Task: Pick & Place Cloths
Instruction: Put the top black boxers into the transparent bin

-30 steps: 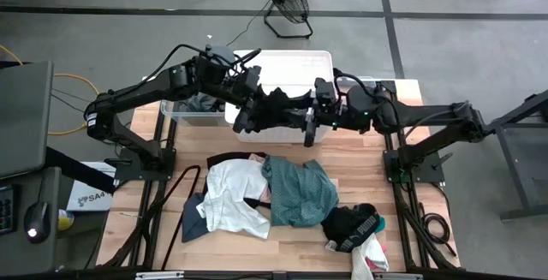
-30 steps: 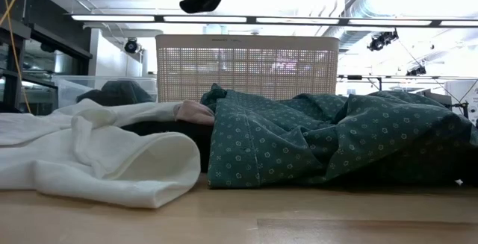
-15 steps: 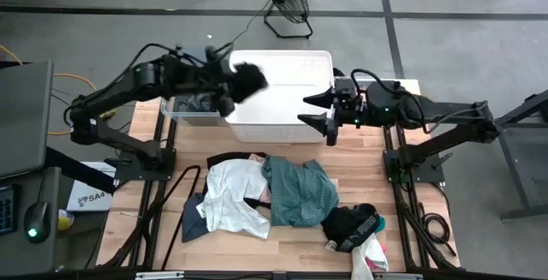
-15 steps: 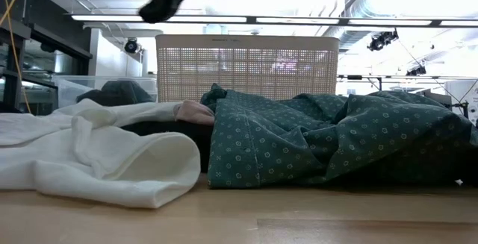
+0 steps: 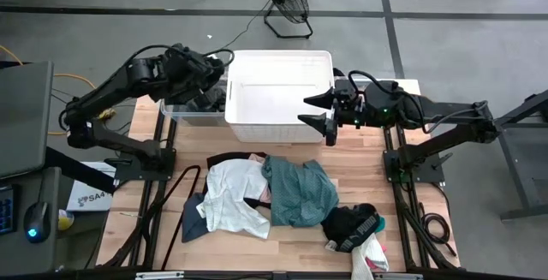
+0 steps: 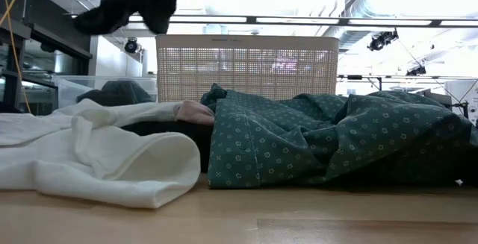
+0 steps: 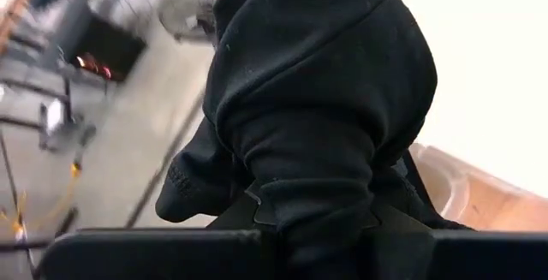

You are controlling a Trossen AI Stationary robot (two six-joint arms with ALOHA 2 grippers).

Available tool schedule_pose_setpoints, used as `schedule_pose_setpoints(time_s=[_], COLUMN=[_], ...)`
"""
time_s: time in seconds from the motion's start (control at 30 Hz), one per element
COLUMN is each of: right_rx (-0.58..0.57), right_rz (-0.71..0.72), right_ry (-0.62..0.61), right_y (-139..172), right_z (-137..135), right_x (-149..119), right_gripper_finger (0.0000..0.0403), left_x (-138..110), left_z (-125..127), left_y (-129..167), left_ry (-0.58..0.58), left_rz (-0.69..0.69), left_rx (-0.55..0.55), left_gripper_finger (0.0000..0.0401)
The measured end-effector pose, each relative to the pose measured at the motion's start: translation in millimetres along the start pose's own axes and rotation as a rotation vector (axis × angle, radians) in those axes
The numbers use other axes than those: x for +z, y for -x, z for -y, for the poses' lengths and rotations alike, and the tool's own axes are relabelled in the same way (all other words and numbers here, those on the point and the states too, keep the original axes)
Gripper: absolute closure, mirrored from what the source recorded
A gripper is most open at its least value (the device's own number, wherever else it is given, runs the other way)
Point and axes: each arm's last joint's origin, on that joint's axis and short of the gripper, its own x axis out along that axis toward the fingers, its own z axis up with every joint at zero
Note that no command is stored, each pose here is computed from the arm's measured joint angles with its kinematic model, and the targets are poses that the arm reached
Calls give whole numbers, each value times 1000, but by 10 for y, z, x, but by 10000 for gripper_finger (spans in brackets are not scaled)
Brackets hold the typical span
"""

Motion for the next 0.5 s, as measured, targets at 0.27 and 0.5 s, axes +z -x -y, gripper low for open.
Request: schedule_pose_setpoints(time_s=[0.27, 0.5], right_rx=[-1, -6], right_rz=[-3, -13], right_ry=[0, -27], right_y=[0, 0], right_z=[1, 6], right_x=[-3, -14], right_gripper_finger=[121, 121], left_x=[-260, -517], left_z=[-91, -175], left_y=[-556, -953], left_ry=[85, 103], left_rz=[-170, -260], left_rx=[-47, -52], left_gripper_finger=[366, 366])
